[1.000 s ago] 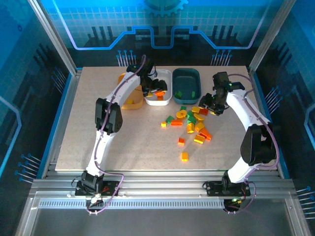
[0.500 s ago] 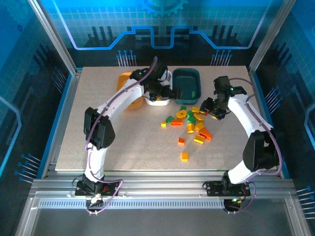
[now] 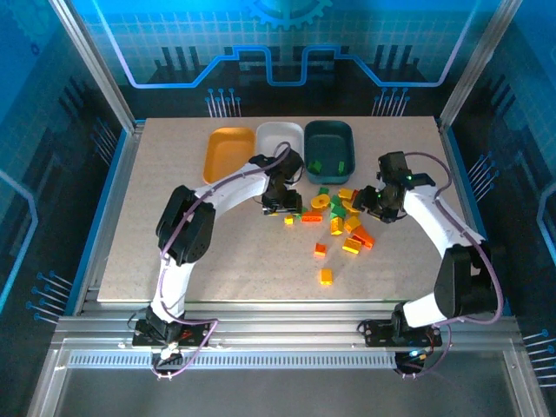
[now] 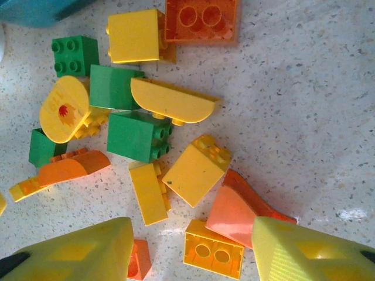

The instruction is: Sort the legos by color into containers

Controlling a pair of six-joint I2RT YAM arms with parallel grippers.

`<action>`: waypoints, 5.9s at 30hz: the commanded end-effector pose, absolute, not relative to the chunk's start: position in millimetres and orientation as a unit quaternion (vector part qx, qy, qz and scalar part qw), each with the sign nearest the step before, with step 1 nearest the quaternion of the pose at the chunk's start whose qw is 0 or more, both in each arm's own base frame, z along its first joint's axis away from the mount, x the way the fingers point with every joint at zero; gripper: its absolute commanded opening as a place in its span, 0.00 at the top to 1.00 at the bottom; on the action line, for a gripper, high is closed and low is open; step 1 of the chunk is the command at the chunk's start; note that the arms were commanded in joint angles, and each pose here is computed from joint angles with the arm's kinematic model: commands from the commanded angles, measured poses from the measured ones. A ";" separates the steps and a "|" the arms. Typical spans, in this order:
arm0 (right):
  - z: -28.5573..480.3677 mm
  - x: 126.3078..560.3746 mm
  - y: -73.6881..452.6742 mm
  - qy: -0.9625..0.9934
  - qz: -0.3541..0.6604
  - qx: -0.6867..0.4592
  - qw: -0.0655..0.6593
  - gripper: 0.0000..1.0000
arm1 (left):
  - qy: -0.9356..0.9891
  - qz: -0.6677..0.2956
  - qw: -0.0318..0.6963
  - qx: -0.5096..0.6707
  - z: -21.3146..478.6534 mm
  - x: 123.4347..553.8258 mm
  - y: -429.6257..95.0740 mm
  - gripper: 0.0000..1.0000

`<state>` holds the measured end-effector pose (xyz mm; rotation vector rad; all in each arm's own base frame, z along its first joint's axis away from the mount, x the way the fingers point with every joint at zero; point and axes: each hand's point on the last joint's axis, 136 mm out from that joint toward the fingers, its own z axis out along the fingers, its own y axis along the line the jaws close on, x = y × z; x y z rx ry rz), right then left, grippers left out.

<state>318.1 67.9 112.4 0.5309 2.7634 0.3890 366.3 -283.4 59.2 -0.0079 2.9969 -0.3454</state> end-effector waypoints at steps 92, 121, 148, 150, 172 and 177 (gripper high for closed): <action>97.2 287.9 21.0 0.957 0.058 0.203 0.200 0.42 | 0.972 -0.137 0.061 0.183 40.8 221.4 -358.1 0.20; 97.1 267.6 26.9 0.949 0.095 0.190 0.231 0.41 | 0.969 -0.089 0.112 0.203 15.7 266.1 -384.2 0.66; 98.3 271.0 33.1 0.948 0.116 0.181 0.236 0.41 | 0.959 -0.079 0.141 0.235 48.3 293.6 -387.6 0.76; 98.2 272.4 34.7 0.947 0.121 0.182 0.236 0.41 | 0.958 -0.088 0.163 0.221 66.7 317.3 -379.2 0.76; 72.4 283.6 64.4 0.957 0.132 0.169 0.193 0.34 | 0.934 -0.232 0.273 -0.008 137.6 581.6 -267.2 0.33; 84.2 271.5 78.1 0.963 0.110 0.139 0.201 0.31 | 0.909 -0.280 0.308 0.016 181.0 581.2 -277.9 0.01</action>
